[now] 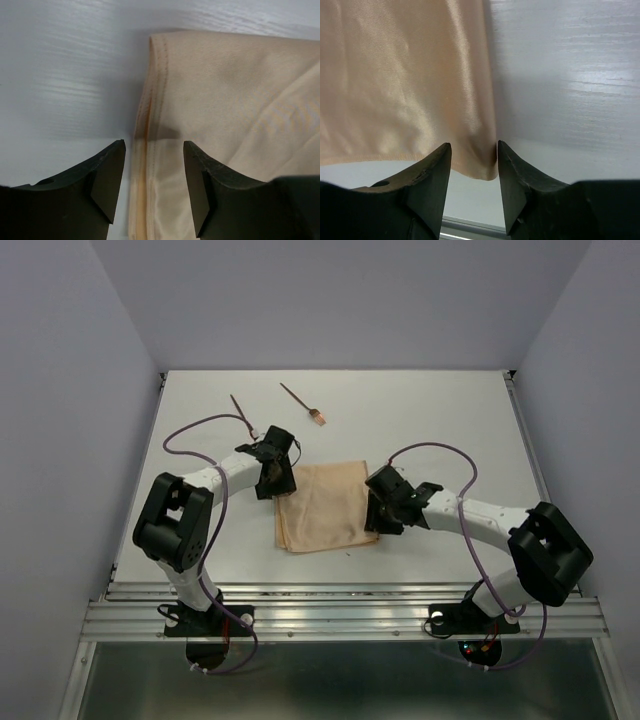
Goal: Fold the napkin into a case and place the utensils inside
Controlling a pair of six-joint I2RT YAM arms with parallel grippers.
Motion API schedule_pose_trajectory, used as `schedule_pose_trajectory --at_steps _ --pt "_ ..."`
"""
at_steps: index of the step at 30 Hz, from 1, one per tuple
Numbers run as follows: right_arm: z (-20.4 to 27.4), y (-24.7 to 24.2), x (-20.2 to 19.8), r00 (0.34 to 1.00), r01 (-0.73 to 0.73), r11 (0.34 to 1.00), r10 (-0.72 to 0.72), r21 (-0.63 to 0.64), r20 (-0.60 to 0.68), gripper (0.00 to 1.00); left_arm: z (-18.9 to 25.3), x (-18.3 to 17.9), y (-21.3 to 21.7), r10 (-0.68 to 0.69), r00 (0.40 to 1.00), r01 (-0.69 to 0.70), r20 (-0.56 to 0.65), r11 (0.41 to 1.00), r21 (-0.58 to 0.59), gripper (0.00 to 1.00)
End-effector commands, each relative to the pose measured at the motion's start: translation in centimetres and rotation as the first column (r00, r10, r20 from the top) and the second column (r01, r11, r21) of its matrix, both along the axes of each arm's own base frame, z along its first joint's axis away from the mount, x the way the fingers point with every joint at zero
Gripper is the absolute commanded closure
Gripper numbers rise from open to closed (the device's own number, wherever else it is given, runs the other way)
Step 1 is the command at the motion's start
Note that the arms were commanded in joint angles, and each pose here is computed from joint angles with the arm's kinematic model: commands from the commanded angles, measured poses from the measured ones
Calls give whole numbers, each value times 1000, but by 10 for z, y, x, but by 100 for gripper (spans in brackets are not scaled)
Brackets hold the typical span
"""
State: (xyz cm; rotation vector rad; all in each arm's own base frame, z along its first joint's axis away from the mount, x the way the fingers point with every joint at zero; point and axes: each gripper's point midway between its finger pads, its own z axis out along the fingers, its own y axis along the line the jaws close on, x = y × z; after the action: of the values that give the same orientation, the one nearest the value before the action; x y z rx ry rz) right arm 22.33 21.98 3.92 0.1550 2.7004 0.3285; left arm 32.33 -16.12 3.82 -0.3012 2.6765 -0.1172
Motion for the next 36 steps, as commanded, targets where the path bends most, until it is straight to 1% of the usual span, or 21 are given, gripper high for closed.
schedule_pose_trajectory --at_steps 1,2,5,7,10,11,14,15,17,18,20,22,23,24,26,27,32,33,34,35,36 --pt "11 -3 13 999 30 1000 -30 9 40 53 8 -3 14 8 1000 -8 29 1000 -2 32" --pt "8 -3 12 999 29 1000 -30 6 33 53 7 -2 14 4 1000 -4 31 1000 -7 24" --pt "6 -2 12 999 28 1000 -28 3 25 53 2 0 13 -12 1000 12 26 1000 -10 22" --pt "5 -1 13 999 28 1000 -28 -2 25 53 -3 -1 11 -21 1000 21 11 1000 -12 24" --pt "6 0 16 999 28 1000 -28 -2 31 53 -12 -4 9 -33 999 33 -7 999 -22 31" --pt "7 0 16 999 27 1000 -27 -2 31 53 -15 -5 9 -34 999 34 -12 999 -21 35" --pt "9 2 18 999 23 1000 -23 0 36 53 -21 -7 10 -34 999 34 -27 999 -13 42" --pt "10 2 18 999 22 1000 -22 -1 37 53 -22 -7 11 -33 999 33 -28 999 -9 47" --pt "11 2 20 999 20 1000 -20 -5 41 53 -21 -5 11 -31 999 31 -21 999 -7 52" --pt "12 2 20 999 17 1000 -16 -9 42 53 -20 -4 12 -32 999 32 -18 999 -2 58" --pt "14 1 22 999 16 1000 -15 -16 50 53 -18 -1 12 -33 999 33 -12 999 2 63" --pt "16 0 24 998 14 1000 -12 -27 61 53 -14 3 14 -35 999 35 -2 999 12 71" --pt "16 -3 27 998 18 999 -16 -33 63 52 -11 6 14 -35 999 35 4 999 14 79" --pt "17 -5 30 997 26 999 -24 -32 68 52 -9 7 16 -39 999 39 7 999 17 81" --pt "19 -10 36 997 33 999 -30 -36 73 50 -5 10 17 -43 999 43 15 999 13 91" --pt "19 -15 41 996 50 998 -47 -37 75 50 -1 12 16 -49 999 49 21 999 -1 99" --pt "23 -26 68 993 70 997 -65 -43 98 46 10 21 20 -52 998 55 40 996 -70 100" --pt "23 -28 74 993 64 997 -59 -47 105 46 13 23 17 -68 997 71 34 990 -121 100" --pt "21 -31 79 993 70 997 -66 -44 97 45 14 23 18 -70 997 73 30 989 -132 98" --pt "25 -29 87 992 62 997 -58 -38 109 44 14 24 19 -72 997 75 27 988 -138 85" --pt "27 -25 91 992 53 998 -49 -30 114 44 14 25 21 -77 997 79 20 988 -131 78"
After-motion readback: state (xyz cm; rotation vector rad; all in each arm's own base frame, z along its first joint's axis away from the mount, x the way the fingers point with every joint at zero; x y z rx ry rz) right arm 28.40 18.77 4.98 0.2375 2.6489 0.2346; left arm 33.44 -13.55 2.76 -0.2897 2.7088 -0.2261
